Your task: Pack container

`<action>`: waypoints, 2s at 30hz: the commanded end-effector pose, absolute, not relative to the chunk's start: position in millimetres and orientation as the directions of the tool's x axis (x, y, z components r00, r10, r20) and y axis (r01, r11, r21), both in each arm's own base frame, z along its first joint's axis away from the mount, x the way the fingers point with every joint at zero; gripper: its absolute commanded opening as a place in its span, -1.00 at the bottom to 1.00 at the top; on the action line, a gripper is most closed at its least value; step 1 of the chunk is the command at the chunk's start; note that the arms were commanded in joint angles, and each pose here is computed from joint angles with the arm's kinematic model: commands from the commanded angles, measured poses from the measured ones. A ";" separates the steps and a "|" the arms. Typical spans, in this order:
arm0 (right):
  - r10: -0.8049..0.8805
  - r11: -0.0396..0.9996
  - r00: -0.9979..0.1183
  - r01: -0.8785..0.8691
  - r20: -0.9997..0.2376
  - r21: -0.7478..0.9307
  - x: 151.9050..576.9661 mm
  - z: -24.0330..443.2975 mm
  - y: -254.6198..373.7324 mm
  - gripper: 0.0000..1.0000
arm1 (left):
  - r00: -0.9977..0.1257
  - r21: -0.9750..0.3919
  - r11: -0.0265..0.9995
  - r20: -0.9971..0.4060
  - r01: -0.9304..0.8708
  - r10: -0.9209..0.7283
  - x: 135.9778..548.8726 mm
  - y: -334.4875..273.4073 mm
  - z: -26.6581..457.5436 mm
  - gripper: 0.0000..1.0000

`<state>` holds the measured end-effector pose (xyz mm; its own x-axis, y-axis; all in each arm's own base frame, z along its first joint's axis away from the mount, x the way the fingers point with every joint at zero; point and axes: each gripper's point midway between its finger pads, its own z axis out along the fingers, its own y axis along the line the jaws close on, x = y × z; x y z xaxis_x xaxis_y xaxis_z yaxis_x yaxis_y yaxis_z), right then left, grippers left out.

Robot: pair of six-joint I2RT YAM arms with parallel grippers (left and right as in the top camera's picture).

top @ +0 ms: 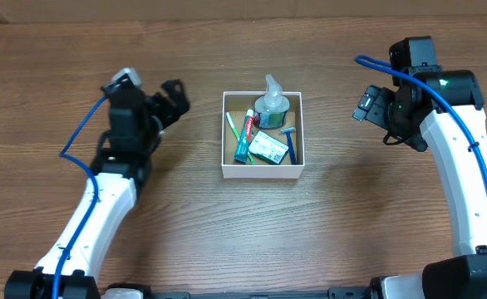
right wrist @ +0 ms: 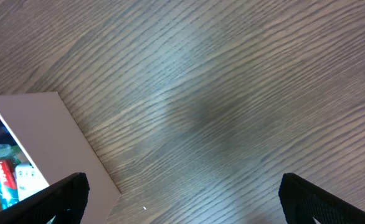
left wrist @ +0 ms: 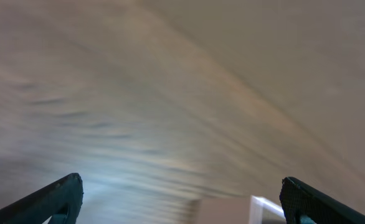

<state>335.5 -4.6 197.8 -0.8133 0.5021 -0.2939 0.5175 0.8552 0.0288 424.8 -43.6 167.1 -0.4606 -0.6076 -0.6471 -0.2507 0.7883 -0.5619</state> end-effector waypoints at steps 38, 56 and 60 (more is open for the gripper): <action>0.502 0.861 -0.239 0.233 -0.831 0.452 294.7 435.5 7.3 1.00 | -0.576 -0.460 0.796 -0.551 -0.394 -0.604 390.6 -20.2 128.3 1.00; 0.502 0.862 0.456 -0.186 -0.735 0.473 172.9 394.5 -10.6 1.00 | -0.576 -0.460 0.796 -0.551 -0.394 -0.604 390.6 -20.2 128.3 1.00; 0.477 0.878 0.273 -0.103 -0.836 0.467 213.0 307.4 -0.9 1.00 | -0.576 -0.460 0.796 -0.551 -0.394 -0.604 390.6 -20.2 128.3 1.00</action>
<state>197.1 -8.1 347.6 0.3539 0.4994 -0.7908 -0.1234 0.8630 0.4899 387.6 -20.9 118.6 -0.5837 -0.6167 -0.5281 -0.4160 0.7858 -0.4577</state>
